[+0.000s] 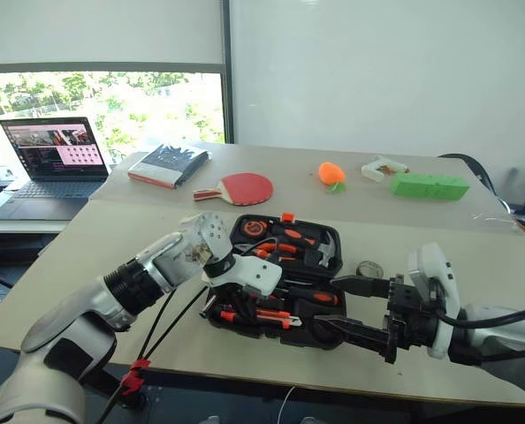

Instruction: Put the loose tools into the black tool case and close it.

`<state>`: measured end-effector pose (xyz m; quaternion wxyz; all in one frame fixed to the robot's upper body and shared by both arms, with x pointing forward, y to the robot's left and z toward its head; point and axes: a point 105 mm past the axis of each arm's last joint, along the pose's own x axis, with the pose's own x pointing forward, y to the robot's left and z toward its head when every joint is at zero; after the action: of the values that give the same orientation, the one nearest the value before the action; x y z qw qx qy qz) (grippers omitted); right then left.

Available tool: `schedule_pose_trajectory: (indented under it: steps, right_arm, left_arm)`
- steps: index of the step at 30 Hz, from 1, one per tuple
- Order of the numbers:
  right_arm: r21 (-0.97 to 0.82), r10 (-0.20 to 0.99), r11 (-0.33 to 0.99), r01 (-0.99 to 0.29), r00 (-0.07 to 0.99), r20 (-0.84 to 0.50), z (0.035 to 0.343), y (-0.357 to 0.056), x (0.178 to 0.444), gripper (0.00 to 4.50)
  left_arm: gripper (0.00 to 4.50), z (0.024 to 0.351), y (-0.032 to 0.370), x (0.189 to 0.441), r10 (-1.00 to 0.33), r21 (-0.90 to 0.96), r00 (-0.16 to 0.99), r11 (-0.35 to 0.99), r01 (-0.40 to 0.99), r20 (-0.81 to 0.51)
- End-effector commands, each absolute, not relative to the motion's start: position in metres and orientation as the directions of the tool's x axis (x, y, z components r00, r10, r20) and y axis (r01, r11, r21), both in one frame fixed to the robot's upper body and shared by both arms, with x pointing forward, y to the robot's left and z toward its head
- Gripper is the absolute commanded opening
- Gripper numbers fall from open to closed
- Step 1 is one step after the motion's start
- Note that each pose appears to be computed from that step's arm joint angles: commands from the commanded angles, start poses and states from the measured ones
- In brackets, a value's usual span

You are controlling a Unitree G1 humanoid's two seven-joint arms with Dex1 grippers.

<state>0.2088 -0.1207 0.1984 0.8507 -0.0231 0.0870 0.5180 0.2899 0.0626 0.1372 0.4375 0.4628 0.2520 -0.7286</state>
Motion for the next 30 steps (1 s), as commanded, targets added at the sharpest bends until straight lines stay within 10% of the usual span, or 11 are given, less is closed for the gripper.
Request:
schedule_pose_trajectory:
  steps: [1,30]
  right_arm:
    - [0.004,0.878,0.466,-0.885,0.461,-0.132,0.21,-0.121,0.207,4.5]
    - [0.009,0.874,0.473,-0.881,0.467,-0.133,0.21,-0.121,0.207,4.5]
  left_arm:
    - [0.06,0.138,0.061,0.293,-0.397,0.068,-0.162,-0.506,0.86,-0.904]
    - [0.06,0.119,0.072,0.307,-0.344,0.114,-0.08,-0.509,0.853,-0.936]
